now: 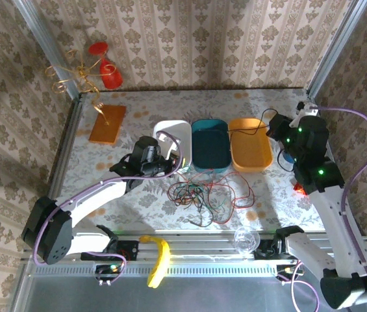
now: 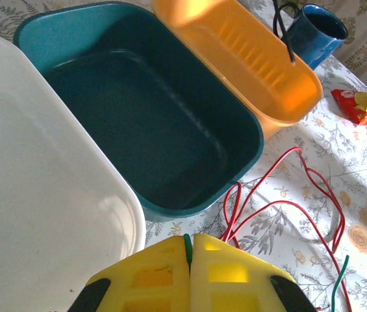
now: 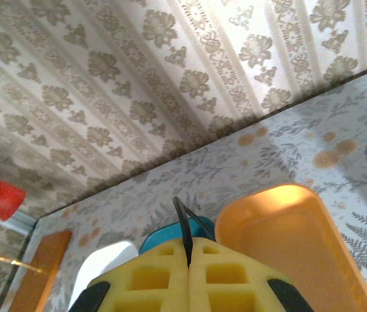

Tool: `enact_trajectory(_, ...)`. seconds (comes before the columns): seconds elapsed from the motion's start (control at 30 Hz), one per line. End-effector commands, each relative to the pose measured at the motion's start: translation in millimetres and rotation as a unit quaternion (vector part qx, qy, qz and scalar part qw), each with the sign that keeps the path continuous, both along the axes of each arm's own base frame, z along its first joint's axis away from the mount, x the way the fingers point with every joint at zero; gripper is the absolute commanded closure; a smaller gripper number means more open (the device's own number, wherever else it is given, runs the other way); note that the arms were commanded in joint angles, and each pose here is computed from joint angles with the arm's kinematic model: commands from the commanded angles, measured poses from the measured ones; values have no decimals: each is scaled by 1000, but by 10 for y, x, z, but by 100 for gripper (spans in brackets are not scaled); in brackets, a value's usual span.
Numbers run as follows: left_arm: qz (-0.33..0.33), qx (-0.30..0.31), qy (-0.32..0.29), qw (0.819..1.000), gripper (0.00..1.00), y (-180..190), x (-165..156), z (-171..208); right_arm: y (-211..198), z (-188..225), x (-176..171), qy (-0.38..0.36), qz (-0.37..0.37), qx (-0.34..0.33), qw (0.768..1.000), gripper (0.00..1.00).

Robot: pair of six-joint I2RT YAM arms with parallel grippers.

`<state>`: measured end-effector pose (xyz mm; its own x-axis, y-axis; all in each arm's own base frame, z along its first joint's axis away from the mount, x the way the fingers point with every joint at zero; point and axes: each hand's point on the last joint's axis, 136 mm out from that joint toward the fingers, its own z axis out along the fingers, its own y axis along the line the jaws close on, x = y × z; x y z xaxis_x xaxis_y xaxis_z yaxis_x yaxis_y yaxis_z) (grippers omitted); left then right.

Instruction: Untangle the cables

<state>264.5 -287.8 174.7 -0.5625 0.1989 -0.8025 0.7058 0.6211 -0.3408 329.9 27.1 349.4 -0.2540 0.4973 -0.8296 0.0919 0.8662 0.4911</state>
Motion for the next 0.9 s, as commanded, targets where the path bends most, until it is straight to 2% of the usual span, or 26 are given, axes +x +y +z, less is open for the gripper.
enact_trajectory(0.0,18,-5,-4,1000,100,31,54,6,-183,-16,153,-7,-46,-18,999,100)
enact_trajectory(0.17,16,-5,3,1000,100,12,48,-19,-261,-547,493,26,-69,-17,997,100)
enact_trajectory(0.33,13,1,4,1000,100,4,37,-29,-227,-1384,756,128,-72,-4,989,100)
enact_trajectory(0.5,14,5,4,1000,100,16,37,-29,-232,-2084,756,226,-91,1,970,100)
enact_trajectory(0.7,14,8,7,1000,100,15,33,-55,-337,-2456,633,306,-119,-30,944,100)
enact_trajectory(0.8,13,10,9,1000,100,5,44,-69,-453,-2491,569,329,-147,-53,931,100)
enact_trajectory(0.87,12,10,11,1000,100,-4,47,-79,-465,-2442,574,322,-149,-55,933,100)
